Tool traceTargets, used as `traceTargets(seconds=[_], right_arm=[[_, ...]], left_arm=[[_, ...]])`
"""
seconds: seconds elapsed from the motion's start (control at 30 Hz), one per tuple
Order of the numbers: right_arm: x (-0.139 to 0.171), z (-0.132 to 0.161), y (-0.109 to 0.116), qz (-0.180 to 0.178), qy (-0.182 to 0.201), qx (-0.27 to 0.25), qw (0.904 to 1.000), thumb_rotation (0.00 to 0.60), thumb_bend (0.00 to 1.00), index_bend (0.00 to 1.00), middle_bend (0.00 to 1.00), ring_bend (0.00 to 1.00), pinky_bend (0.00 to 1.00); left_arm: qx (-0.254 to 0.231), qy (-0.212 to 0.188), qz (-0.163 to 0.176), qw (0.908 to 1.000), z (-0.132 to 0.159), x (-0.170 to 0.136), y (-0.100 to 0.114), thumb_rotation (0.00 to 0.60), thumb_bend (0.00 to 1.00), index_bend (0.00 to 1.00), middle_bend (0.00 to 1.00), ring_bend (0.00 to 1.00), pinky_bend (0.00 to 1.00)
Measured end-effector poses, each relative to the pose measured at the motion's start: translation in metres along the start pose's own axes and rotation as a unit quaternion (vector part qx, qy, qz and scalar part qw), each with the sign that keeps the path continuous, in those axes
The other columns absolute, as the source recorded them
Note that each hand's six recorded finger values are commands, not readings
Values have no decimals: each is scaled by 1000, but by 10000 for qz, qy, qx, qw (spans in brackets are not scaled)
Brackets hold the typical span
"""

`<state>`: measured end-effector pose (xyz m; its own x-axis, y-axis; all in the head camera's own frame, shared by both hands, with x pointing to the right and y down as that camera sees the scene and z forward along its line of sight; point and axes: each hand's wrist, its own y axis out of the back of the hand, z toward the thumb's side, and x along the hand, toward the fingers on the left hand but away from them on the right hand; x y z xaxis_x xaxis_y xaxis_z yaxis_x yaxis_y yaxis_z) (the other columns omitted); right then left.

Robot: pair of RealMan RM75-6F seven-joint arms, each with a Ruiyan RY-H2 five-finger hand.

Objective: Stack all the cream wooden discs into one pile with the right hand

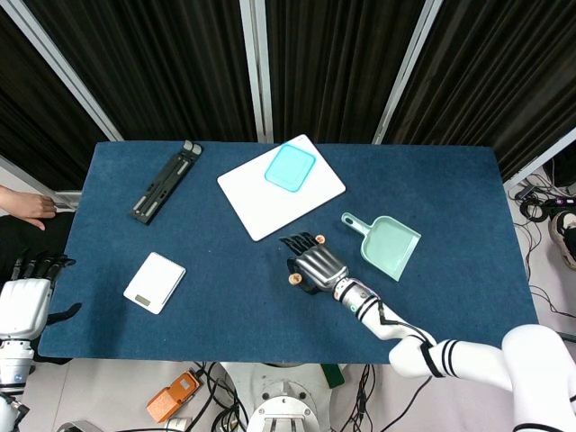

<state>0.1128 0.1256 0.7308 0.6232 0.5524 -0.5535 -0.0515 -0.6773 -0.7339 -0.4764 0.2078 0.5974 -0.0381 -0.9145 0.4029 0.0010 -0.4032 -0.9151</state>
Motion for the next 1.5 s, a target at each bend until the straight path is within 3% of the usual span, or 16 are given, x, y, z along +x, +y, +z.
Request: traceTargets(seconds=[0.63,0.8,1.03,1.13,1.5], right_arm=[[-3,3,-3,42,32,9,10000,600,473,480,69,0,12],[-1,-1,4,-105,0,-53,9999,600,473,457,69,0,12],[-1,-34,25,-314,-422,23,9986,600,462,440,69,0,12],[-5,-49,28,-265,-637,227,9974,600,402,425,69,0,12],[-25,-82,24,99,-1183,983,9881,600,395,419,68,0,12]], left_arm=[[-3,-12,5,10000,1,2,0,600,74,267,209,117,12],[-7,3,10,10000,0,1,0,600,73,268,209,117,12],[-15,-15,10,10000,0,1,0,600,73,268,209,118,12],[-9,-26,4,10000,1,1,0,600,73,268,209,117,12],[0,27,-22,10000,-1,-1,0,600,73,267,209,117,12]])
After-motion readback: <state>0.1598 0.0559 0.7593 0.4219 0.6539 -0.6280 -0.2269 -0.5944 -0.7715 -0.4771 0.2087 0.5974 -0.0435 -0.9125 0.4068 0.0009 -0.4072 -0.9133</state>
